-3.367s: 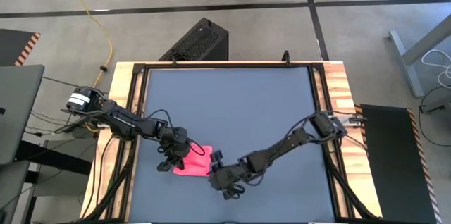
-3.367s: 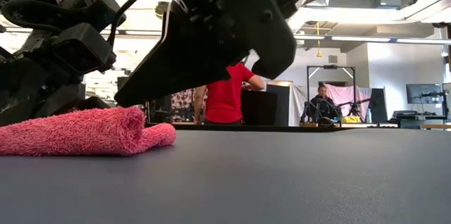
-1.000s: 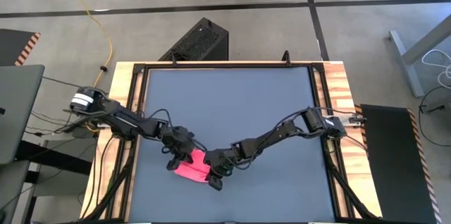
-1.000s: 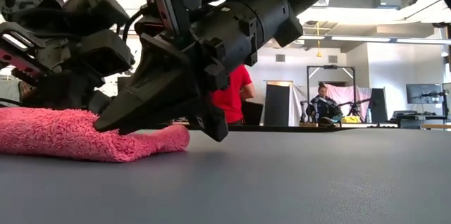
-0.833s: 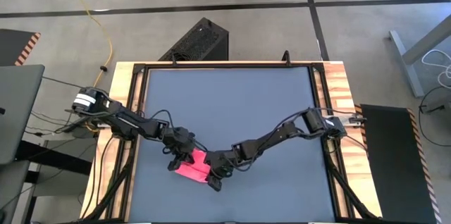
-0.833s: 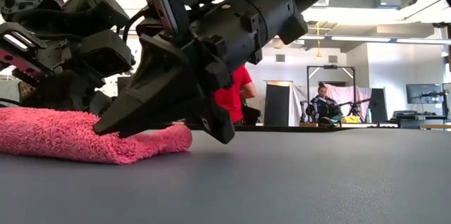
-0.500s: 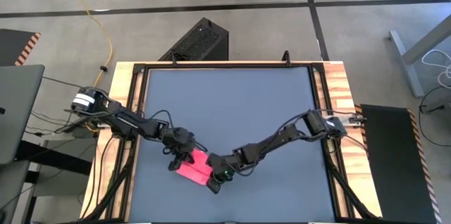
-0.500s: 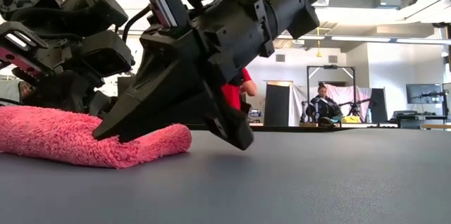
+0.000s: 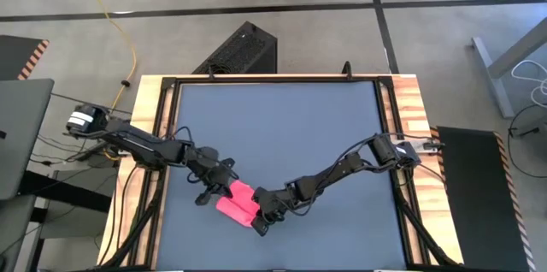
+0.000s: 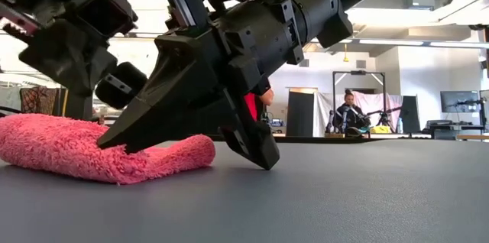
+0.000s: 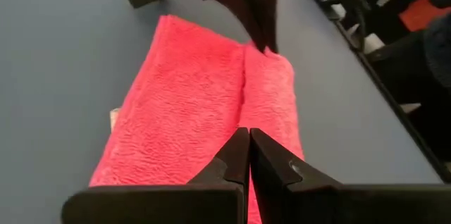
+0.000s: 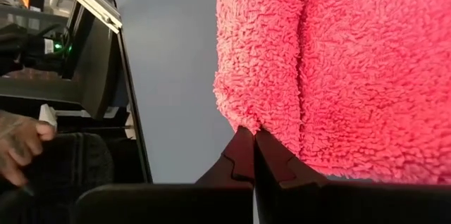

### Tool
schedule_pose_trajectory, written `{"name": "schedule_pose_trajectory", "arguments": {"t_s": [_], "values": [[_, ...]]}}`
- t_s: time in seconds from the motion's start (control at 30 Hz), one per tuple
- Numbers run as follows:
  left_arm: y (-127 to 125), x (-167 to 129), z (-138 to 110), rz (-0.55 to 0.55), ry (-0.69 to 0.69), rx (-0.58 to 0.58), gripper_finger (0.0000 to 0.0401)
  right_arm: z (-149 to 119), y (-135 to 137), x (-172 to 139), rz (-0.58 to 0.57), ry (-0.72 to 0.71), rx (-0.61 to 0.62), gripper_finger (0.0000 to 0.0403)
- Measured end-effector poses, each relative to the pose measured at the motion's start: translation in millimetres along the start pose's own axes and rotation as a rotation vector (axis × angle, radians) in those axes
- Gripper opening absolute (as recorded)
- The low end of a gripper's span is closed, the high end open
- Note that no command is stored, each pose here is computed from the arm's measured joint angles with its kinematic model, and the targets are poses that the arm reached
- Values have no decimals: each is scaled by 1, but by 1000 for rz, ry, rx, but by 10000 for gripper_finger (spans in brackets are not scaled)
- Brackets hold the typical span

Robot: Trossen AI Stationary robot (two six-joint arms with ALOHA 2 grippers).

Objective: Roll towel
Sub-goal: Roll the red microfiber cloth

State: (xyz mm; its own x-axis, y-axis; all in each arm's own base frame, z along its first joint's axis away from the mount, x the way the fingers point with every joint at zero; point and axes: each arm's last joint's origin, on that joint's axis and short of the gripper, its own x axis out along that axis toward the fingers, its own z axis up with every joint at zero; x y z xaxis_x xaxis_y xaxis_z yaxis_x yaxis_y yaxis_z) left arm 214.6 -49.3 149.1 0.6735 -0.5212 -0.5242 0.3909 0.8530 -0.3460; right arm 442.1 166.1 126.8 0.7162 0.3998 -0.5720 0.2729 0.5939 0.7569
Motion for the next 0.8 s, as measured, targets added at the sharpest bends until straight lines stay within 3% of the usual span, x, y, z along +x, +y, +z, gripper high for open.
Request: {"name": "schedule_pose_trajectory", "arguments": {"t_s": [0.2,0.5,0.67,0.8], "values": [[-8,1,-3,-121,45,55,20,6,0,-1,28,-24,1,11],[-10,0,-8,-177,89,137,140,13,-3,-1,29,-39,9,11],[-9,-1,-18,-141,180,149,194,13,-3,-1,28,-39,6,11],[-10,0,-23,-71,225,174,206,13,-3,-1,28,-39,10,11]]}}
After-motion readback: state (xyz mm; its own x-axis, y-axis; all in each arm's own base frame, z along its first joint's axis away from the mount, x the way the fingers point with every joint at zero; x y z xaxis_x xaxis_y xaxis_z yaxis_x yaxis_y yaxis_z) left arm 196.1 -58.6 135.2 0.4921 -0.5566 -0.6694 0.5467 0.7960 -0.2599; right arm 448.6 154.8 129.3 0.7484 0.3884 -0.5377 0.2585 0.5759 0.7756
